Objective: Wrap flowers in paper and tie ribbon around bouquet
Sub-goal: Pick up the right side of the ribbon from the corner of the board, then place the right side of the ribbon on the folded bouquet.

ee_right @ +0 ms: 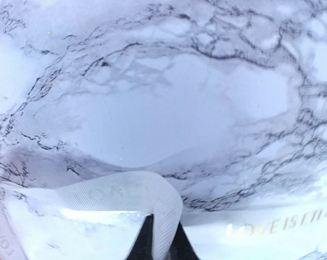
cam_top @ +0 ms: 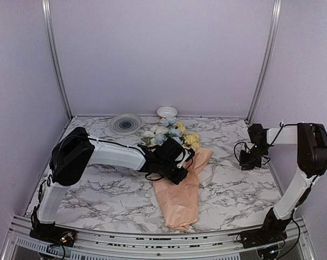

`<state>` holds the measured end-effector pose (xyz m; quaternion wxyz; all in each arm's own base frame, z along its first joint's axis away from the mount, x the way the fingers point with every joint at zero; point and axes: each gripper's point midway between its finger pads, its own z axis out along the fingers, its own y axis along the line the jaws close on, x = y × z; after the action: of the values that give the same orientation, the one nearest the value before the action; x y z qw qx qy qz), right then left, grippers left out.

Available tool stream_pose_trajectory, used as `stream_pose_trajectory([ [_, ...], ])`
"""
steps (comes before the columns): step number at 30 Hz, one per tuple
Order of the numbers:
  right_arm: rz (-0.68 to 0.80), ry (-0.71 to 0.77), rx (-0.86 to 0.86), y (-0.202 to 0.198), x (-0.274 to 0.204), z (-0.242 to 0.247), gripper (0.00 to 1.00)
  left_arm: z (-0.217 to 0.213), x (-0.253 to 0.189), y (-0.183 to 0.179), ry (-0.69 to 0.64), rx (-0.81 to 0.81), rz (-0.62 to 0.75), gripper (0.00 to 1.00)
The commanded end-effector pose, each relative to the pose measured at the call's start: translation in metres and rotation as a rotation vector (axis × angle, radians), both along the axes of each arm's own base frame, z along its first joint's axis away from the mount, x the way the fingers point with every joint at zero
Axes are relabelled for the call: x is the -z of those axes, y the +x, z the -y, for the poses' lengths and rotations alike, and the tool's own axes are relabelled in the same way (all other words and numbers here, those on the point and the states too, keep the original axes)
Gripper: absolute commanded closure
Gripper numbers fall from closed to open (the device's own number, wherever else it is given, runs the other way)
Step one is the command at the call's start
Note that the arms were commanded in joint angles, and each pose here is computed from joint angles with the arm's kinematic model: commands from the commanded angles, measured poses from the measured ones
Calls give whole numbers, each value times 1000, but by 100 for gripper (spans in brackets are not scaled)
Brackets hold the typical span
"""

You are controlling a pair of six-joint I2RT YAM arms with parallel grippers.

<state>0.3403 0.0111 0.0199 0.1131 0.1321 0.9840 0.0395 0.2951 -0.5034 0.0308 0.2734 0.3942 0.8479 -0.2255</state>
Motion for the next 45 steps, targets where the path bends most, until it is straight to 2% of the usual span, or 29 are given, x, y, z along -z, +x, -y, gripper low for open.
stream_pose_trajectory([
  [1,-25,37,1,-13,6,-5,100,-20,14,-9,88,2,-17,100],
  [4,84,-19,22,9,-30,6,100,-22,15,-8,96,4,-9,100],
  [6,190,-51,29,29,-71,12,100,-23,15,-8,100,3,-5,100],
  [9,397,-67,34,52,-155,14,100,-24,16,-8,102,1,-3,100],
  [12,639,-41,-7,57,-253,2,100,-24,16,-7,103,-2,-3,100],
  [16,943,62,-156,29,-367,-33,100,-24,19,-7,106,-1,-7,100],
  [18,1069,138,-244,7,-408,-53,100,-25,20,-6,108,-2,-8,100],
  [20,1149,261,-365,-17,-429,-82,100,-25,20,-6,108,-3,-6,100],
  [24,1192,580,-604,-56,-421,-147,100,-28,19,-3,104,-7,-11,100],
  [27,1148,853,-782,-93,-393,-204,100,-32,17,1,93,-11,-21,100],
  [31,1067,1039,-1067,-152,-351,-290,100,-36,11,4,56,-4,-42,100],
  [35,837,1063,-1314,-205,-297,-368,100,-38,6,6,19,10,-51,100],
  [38,697,1076,-1446,-240,-264,-406,100,-37,7,4,-5,31,-79,100],
  [42,621,983,-1445,-233,-225,-434,100,-34,7,1,-25,55,-90,100],
  [45,661,840,-1407,-210,-204,-445,100,-33,5,0,-31,69,-87,100],
])
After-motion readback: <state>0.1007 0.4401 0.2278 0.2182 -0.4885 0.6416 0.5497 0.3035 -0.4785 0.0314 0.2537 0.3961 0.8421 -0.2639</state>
